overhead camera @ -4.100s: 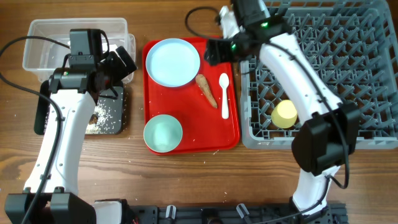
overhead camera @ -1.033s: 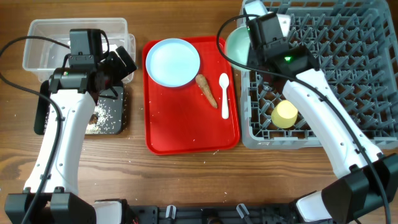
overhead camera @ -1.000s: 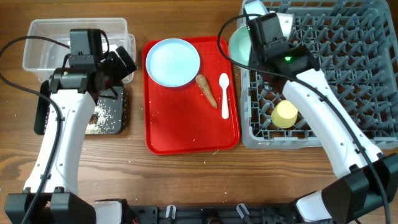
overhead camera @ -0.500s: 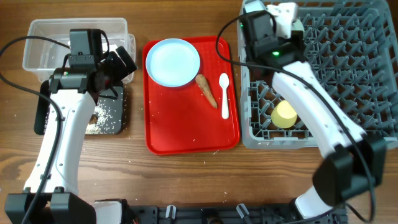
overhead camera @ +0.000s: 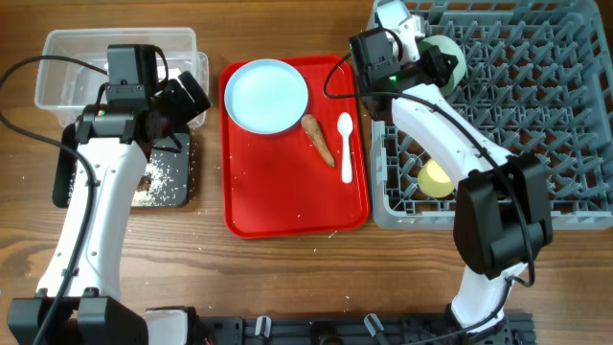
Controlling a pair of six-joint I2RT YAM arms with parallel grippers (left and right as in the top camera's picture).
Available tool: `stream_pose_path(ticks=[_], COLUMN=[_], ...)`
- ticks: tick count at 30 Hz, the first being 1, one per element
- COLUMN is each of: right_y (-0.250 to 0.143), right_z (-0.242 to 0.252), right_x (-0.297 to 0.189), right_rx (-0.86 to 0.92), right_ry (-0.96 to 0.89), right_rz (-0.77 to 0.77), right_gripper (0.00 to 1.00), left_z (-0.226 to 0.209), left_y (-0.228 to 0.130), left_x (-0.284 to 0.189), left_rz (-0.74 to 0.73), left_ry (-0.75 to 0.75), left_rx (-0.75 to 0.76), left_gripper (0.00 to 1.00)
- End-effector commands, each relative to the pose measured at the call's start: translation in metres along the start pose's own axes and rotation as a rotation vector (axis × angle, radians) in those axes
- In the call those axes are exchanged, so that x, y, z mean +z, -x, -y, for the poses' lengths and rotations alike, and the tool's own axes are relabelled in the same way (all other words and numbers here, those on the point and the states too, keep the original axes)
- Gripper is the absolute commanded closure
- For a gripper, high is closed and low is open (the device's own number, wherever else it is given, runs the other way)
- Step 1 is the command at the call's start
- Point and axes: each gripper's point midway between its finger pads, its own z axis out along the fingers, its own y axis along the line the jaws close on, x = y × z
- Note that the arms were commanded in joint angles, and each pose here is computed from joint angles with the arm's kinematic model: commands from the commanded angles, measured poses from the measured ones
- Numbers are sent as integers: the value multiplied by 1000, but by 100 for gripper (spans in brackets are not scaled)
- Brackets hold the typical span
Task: Sort waste into correct bins and load items into the dishwasher rack
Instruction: 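Grasp the green bowl rim and carry it into the rack, then release the green bowl in the rack, reach right gripper to white plate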
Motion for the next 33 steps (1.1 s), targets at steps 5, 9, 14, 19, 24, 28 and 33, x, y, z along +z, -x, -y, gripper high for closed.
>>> stream_pose_path(ticks=[5, 9, 14, 19, 24, 28, 33], right_y=[14, 19, 21, 22, 35, 53, 69], right_z=[-39, -47, -51, -54, -53, -39, -16], right_x=[-22, -35, -39, -41, -58, -87, -127], right_rx=[-114, -124, -128, -122, -26, 89, 279], right_ry=[134, 160, 178, 207, 372, 552, 781], right_rz=[75, 107, 118, 127, 191, 288, 377], right_gripper=[94, 73, 17, 0, 0, 0, 0], left_z=[3, 3, 2, 3, 2, 3, 3], left_y=[7, 7, 6, 7, 6, 6, 7], left_x=[-6, -6, -6, -6, -6, -6, -6], left_rz=[21, 21, 21, 21, 21, 20, 21], left_ry=[-12, -12, -12, -12, -12, -12, -12], left_rx=[-10, -10, -10, -10, -10, -9, -9], left_gripper=[0, 0, 0, 0, 0, 0, 0])
